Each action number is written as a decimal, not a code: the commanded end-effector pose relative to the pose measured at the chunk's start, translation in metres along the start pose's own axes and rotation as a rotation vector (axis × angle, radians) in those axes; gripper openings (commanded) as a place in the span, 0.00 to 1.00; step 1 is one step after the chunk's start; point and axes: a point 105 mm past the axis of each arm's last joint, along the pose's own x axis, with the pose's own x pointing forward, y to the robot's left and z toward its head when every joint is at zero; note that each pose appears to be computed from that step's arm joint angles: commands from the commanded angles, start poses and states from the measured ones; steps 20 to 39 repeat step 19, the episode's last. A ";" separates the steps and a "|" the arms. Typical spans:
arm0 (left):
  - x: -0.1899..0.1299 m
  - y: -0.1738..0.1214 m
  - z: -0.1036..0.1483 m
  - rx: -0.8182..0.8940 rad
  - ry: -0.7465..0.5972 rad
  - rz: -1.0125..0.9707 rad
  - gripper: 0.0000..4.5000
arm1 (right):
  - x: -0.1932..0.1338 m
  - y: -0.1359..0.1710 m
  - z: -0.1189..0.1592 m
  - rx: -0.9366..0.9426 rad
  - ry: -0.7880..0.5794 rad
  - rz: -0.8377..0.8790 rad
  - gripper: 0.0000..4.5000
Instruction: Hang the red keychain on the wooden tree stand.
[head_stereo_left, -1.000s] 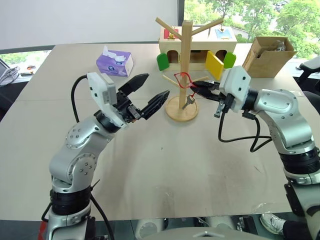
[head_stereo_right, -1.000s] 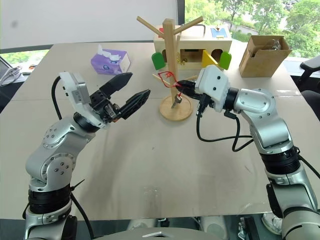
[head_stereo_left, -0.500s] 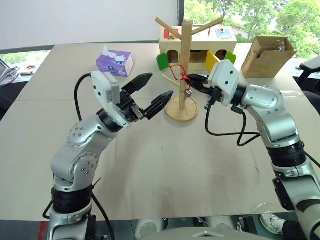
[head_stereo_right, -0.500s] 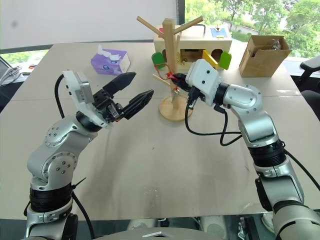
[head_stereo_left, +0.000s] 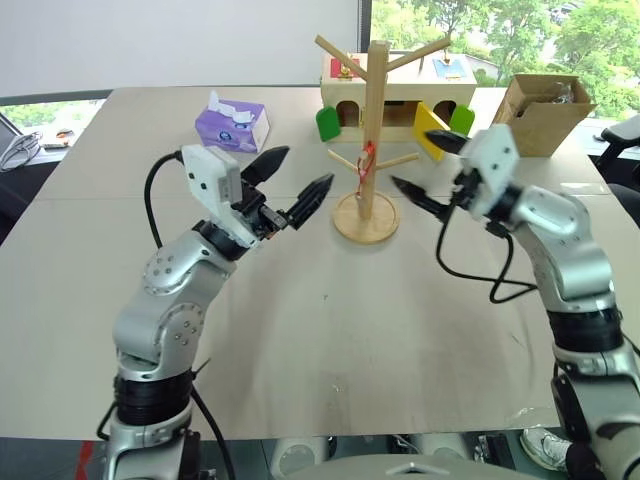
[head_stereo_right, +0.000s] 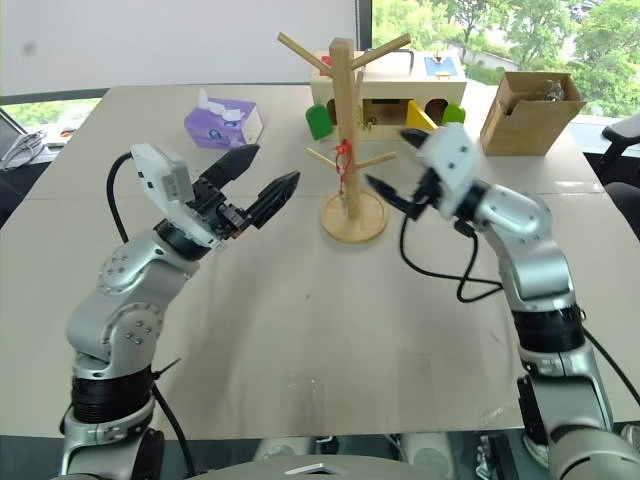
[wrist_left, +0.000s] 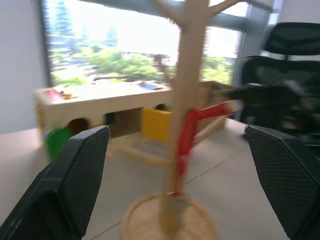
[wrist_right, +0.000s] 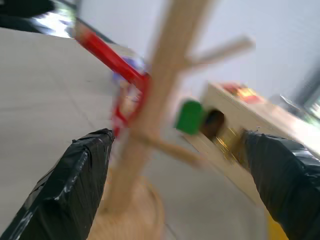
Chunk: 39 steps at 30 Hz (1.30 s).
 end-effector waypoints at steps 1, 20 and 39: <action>-0.004 0.022 -0.015 0.032 -0.001 0.194 1.00 | -0.031 -0.032 -0.028 0.088 0.034 -0.258 0.99; -0.034 0.070 -0.085 0.042 0.085 0.562 1.00 | -0.085 -0.055 -0.124 0.283 0.124 -0.701 0.99; -0.034 0.070 -0.085 0.042 0.085 0.562 1.00 | -0.085 -0.055 -0.124 0.283 0.124 -0.701 0.99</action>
